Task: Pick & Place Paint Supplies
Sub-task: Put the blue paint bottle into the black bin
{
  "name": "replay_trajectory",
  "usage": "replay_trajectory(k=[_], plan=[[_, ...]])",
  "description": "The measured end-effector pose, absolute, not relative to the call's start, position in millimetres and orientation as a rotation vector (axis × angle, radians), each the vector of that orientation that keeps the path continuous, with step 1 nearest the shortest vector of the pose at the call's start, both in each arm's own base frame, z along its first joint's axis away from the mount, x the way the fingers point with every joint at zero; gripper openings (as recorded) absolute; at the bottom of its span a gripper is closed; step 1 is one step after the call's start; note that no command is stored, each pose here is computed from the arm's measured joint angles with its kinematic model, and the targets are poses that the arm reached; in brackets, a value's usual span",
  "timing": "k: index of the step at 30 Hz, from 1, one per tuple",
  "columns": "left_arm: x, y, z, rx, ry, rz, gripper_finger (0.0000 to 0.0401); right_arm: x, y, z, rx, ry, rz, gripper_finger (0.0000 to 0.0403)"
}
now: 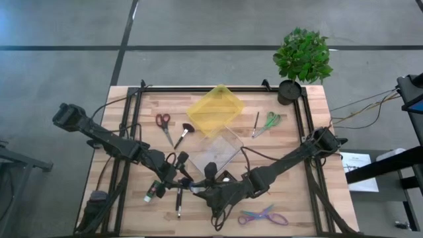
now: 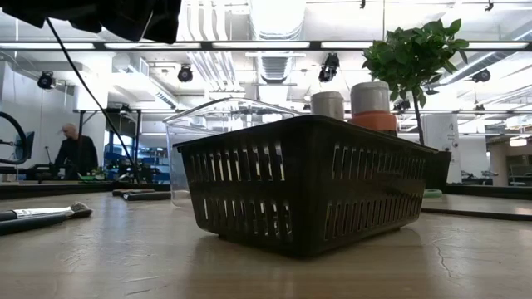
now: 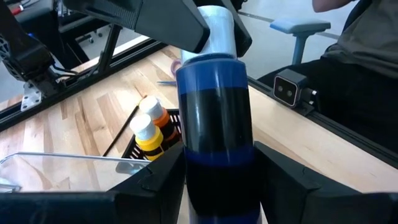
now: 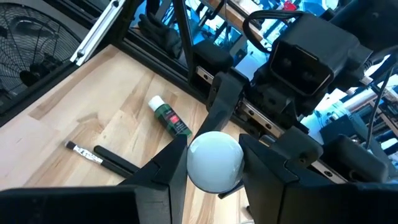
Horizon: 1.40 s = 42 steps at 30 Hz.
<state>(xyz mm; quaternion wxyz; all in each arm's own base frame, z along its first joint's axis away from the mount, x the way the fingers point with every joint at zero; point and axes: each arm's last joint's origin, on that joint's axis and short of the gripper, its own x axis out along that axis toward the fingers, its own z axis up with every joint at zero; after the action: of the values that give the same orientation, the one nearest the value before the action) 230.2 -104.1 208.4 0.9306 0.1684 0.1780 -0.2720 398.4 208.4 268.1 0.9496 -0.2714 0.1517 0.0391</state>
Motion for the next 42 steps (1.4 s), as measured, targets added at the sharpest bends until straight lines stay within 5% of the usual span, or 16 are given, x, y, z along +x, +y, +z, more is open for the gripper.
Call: replay_trajectory(k=[8,23,42], plan=[[227.1,-102.8,199.8,0.312,0.441,-0.553,0.0191,397.9,209.3,274.5,-0.543,0.278,0.073,0.0115],[225.2,-99.8,196.4,0.35,0.506,-0.488,0.0354,366.8,225.3,277.0,-0.406,0.439,0.116,0.0115],[194.6,-80.1,249.5,0.491,0.289,-0.301,0.0361,359.2,209.9,296.5,0.065,0.757,0.132,0.0115]])
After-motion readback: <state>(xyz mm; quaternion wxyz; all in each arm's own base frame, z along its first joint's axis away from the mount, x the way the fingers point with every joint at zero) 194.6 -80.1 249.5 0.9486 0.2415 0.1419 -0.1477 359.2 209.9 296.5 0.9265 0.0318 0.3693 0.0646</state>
